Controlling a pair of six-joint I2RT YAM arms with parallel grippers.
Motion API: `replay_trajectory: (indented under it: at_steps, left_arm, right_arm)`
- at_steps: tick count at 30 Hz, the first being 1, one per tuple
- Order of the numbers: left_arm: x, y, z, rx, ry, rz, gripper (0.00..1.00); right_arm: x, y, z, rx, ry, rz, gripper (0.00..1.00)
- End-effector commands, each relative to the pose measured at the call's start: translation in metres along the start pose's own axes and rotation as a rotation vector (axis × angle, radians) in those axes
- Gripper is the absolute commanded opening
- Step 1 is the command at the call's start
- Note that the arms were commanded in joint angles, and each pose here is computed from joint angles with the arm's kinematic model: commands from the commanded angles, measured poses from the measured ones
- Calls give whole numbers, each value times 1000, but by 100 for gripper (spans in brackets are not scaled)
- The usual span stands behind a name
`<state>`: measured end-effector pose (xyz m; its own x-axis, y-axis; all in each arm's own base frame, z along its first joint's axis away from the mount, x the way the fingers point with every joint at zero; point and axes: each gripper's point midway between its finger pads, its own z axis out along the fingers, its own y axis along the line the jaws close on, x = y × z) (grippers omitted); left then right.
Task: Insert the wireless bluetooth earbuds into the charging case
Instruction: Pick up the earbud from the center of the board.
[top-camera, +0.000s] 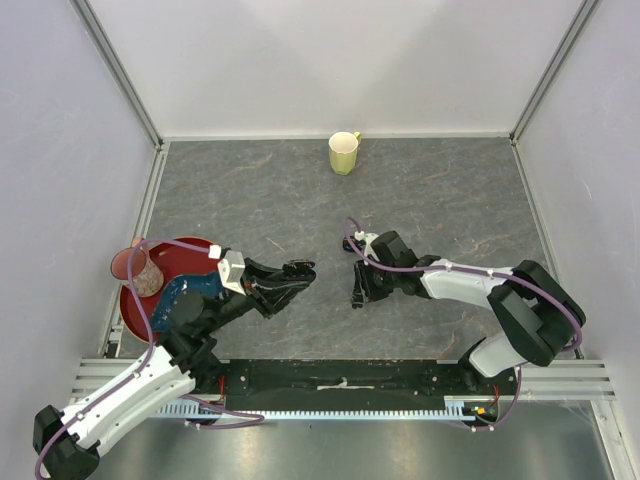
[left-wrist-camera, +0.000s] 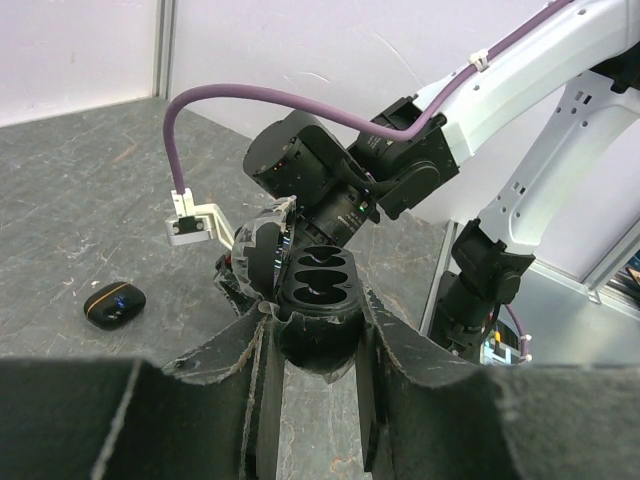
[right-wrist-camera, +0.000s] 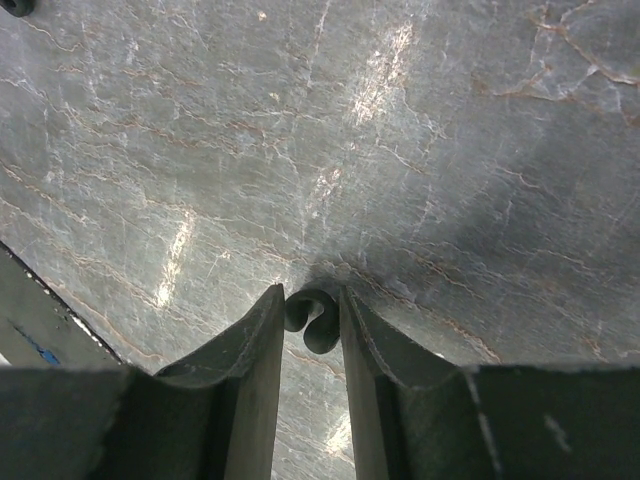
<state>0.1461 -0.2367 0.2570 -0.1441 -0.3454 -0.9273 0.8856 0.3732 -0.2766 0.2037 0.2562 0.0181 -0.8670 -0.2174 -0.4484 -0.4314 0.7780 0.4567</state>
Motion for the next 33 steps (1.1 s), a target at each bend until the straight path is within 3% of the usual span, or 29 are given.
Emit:
replay_trajectory:
  at_steps: [1, 7, 14, 26, 33]
  left_arm:
    - [-10, -9, 1, 40, -35, -10, 2]
    - [-9, -10, 2, 44, -33, -11, 2]
    - [-9, -10, 1, 44, -36, -12, 2]
    - [-8, -10, -1, 43, -34, -21, 2]
    - [-8, -9, -4, 31, -40, -30, 2]
  right_arm:
    - [38, -36, -1, 177, 118, -12, 37]
    - [43, -40, -7, 217, 111, 19, 36]
    - [47, -37, -13, 238, 75, 161, 37]
    - [37, -2, -5, 65, 9, 308, 37]
    - [45, -1, -2, 79, 21, 334, 29]
